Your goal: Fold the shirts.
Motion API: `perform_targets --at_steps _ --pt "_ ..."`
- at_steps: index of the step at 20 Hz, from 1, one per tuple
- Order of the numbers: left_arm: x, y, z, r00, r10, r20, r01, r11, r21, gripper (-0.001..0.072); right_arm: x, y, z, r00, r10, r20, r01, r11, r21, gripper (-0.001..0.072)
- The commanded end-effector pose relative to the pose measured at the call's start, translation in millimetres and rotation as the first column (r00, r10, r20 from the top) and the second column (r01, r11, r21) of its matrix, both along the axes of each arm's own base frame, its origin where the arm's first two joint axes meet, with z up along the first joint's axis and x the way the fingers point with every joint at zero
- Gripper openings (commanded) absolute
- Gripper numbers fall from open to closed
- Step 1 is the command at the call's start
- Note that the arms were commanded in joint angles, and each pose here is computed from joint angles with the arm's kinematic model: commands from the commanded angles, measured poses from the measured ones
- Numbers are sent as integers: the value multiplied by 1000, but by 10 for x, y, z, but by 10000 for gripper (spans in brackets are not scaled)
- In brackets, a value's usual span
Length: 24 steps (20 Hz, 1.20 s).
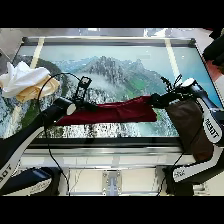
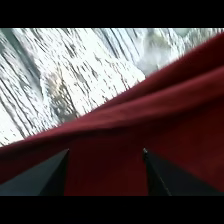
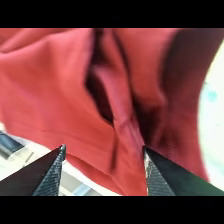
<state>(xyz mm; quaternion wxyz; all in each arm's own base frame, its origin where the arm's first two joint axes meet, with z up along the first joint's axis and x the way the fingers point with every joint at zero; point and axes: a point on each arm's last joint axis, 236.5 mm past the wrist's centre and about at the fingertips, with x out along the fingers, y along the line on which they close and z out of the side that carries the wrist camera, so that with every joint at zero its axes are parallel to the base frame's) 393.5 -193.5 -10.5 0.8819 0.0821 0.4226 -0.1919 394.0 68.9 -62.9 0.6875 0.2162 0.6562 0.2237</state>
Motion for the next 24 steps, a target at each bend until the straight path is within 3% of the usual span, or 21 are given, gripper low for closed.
perform_targets --at_steps 1,12,22,23,24 --pt "241 177 316 990 105 92 -97 991 -94 549 7 -356 -68 997 -76 -19 75 996 -55 603" --pt "324 258 422 983 138 122 -123 985 -125 549 65 -308 -360 989 -123 -80 128 991 51 604" --pt "321 255 419 983 139 120 -124 984 -128 548 57 222 -374 998 -9 -57 15 994 112 592" --pt "321 255 419 983 139 120 -124 984 -128 548 56 252 -361 998 -6 -58 13 993 118 534" --pt "321 255 419 983 139 120 -124 984 -128 548 53 291 -319 998 -7 -61 15 990 140 279"
